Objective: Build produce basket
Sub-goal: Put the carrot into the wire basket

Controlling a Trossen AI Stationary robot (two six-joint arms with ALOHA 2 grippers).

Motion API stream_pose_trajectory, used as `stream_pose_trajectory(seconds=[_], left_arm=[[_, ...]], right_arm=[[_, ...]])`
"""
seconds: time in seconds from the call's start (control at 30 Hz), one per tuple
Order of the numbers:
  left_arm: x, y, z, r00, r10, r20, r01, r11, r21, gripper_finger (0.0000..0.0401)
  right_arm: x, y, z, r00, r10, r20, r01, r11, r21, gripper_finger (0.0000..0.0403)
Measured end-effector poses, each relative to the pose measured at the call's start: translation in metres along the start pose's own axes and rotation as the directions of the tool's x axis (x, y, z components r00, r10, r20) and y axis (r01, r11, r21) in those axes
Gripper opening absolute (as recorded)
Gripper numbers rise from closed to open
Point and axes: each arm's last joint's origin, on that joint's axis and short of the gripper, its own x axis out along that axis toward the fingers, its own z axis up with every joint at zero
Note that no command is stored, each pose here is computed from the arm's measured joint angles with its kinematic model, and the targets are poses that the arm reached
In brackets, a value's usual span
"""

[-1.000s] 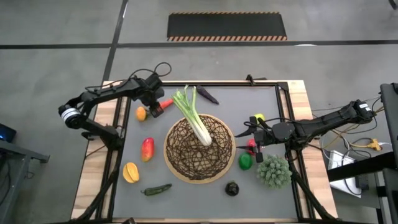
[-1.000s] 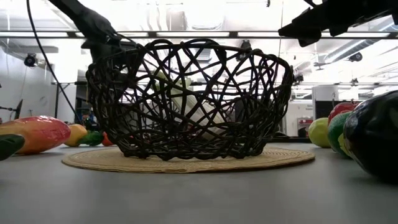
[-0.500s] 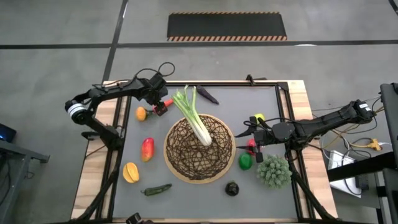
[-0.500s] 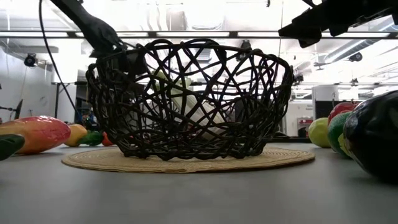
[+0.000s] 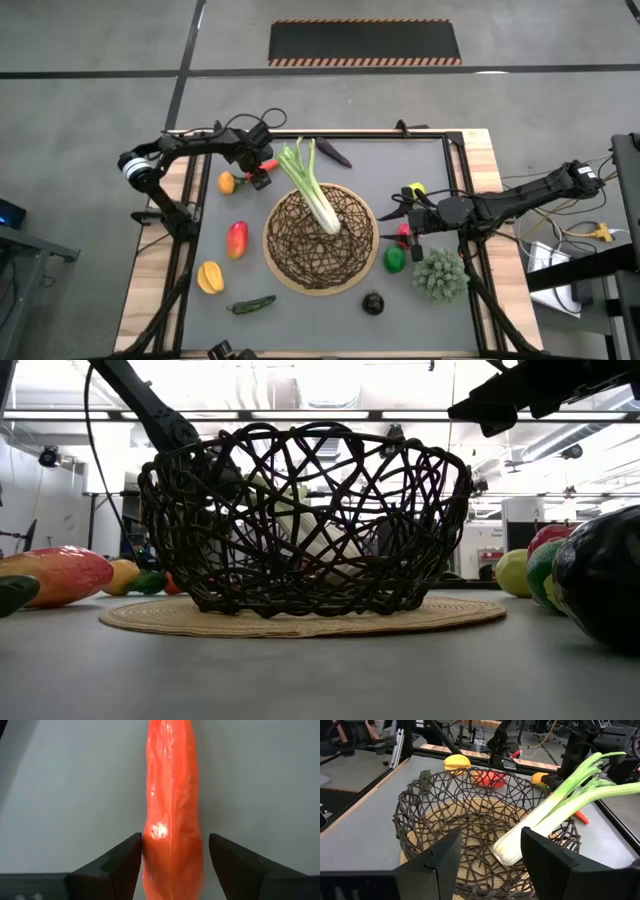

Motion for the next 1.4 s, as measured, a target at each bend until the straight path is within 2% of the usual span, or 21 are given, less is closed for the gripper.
stream_pose_trajectory(seconds=[0.13,0.37,0.57,0.7,0.8,0.97,1.1,1.23,1.3,1.4], left_arm=[[-0.001,0.001,-0.001,0.999,0.031,-0.007,-0.031,0.999,0.021,0.0179],[-0.008,0.004,-0.004,0.990,0.136,-0.028,-0.135,0.990,0.047,0.0088],[-0.029,0.008,-0.005,0.966,0.259,-0.021,-0.258,0.966,0.026,0.0085],[-0.052,0.012,-0.003,0.942,0.334,0.034,-0.334,0.943,-0.003,0.0085],[-0.075,0.013,-0.003,0.928,0.356,0.107,-0.353,0.934,-0.046,0.0089],[-0.120,0.010,-0.008,0.900,0.357,0.248,-0.326,0.932,-0.158,0.0091],[-0.153,0.001,-0.019,0.874,0.348,0.340,-0.302,0.936,-0.181,0.0093],[-0.185,-0.004,-0.030,0.821,0.387,0.419,-0.316,0.920,-0.231,0.0093],[-0.199,-0.011,-0.034,0.806,0.339,0.486,-0.258,0.939,-0.227,0.0093],[-0.213,-0.028,-0.037,0.798,0.170,0.578,-0.116,0.985,-0.129,0.0094]], right_arm=[[0.000,0.000,0.000,1.000,0.000,0.000,0.000,1.000,-0.002,0.0190],[0.000,0.000,0.000,1.000,0.000,0.000,0.000,1.000,0.000,0.0190],[0.000,0.000,0.000,1.000,0.000,0.000,0.000,1.000,0.009,0.0190],[0.000,0.000,0.000,1.000,0.000,0.000,0.000,1.000,0.000,0.0190],[0.000,0.000,0.000,1.000,0.000,0.000,0.000,1.000,0.000,0.0190],[0.000,0.000,0.000,1.000,0.000,0.000,0.000,1.000,0.000,0.0190],[0.000,0.000,0.000,1.000,-0.001,-0.001,0.001,1.000,-0.012,0.0190],[0.000,0.000,0.000,1.000,-0.002,0.000,0.002,1.000,-0.016,0.0190],[0.000,0.000,0.000,1.000,-0.002,-0.001,0.002,1.000,-0.017,0.0190],[0.000,0.000,0.000,1.000,-0.002,-0.001,0.002,1.000,-0.018,0.0190]])
